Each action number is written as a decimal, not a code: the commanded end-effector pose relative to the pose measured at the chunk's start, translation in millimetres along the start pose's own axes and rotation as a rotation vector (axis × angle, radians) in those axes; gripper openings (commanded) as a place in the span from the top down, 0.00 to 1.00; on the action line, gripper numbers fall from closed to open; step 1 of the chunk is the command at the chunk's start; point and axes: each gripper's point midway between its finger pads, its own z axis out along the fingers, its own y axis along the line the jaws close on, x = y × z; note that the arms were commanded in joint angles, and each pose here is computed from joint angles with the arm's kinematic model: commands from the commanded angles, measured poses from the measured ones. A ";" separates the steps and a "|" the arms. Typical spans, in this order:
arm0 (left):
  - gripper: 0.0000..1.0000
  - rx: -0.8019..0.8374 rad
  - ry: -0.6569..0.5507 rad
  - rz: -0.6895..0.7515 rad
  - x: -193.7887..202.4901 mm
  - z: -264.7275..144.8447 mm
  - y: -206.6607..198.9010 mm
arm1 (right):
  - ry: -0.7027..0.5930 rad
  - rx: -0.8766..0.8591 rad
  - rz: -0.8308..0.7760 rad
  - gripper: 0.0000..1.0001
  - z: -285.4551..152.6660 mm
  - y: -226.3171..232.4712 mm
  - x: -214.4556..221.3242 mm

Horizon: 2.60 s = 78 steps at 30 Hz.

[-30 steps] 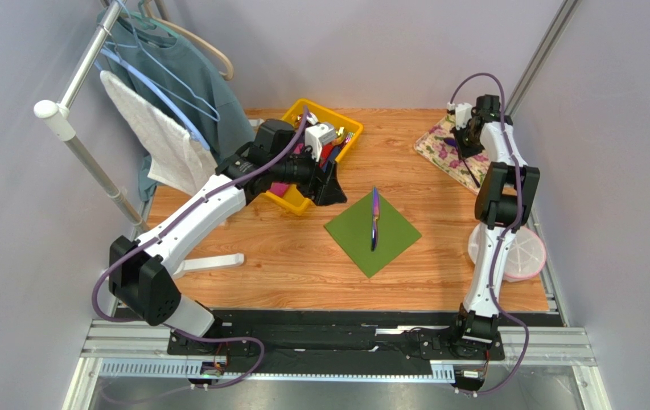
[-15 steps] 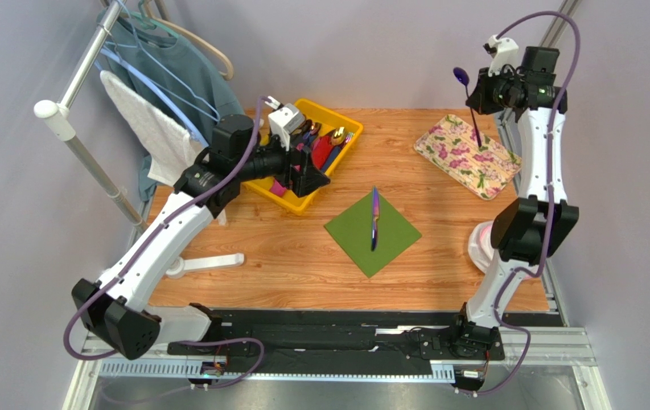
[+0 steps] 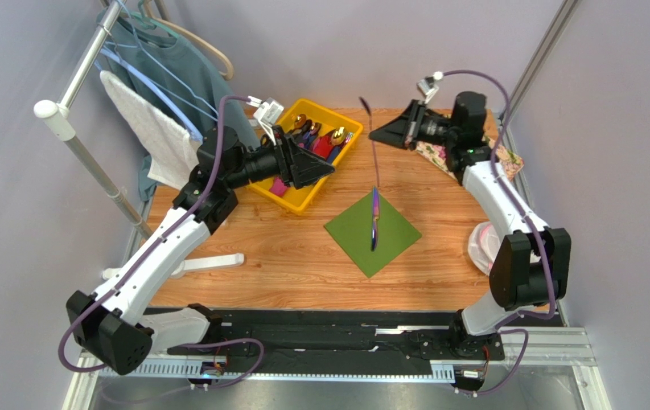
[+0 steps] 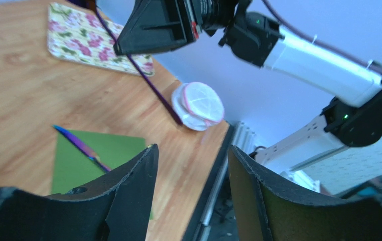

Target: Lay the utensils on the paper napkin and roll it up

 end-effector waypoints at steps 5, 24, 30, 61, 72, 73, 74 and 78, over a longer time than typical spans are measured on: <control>0.47 0.112 -0.013 -0.211 -4.2 24.7 -2.8 | -0.001 -0.290 -0.035 1.00 24.7 98.1 41.0; 0.64 0.072 -0.039 -0.342 4.0 41.5 22.6 | 0.031 -0.345 0.062 1.00 37.0 101.7 63.0; 0.77 0.077 -0.061 -0.376 2.1 41.9 22.8 | 0.036 -0.340 0.079 1.00 38.6 98.6 65.0; 1.00 -0.530 0.480 -0.379 164.4 95.4 121.3 | 0.050 0.650 -0.270 0.04 -93.5 -77.9 41.5; 1.00 -0.617 0.601 -0.383 232.2 130.7 165.7 | 0.075 0.783 -0.307 0.00 -111.4 -96.7 40.1; 1.00 -0.619 0.603 -0.384 234.4 131.5 167.5 | 0.080 0.788 -0.301 0.00 -110.9 -99.1 39.4; 1.00 -0.622 0.603 -0.386 239.3 134.4 172.2 | 0.081 0.790 -0.302 0.00 -110.6 -99.5 38.1; 1.00 -0.630 0.602 -0.387 245.0 141.9 180.7 | 0.089 0.792 -0.297 0.00 -110.8 -101.4 39.7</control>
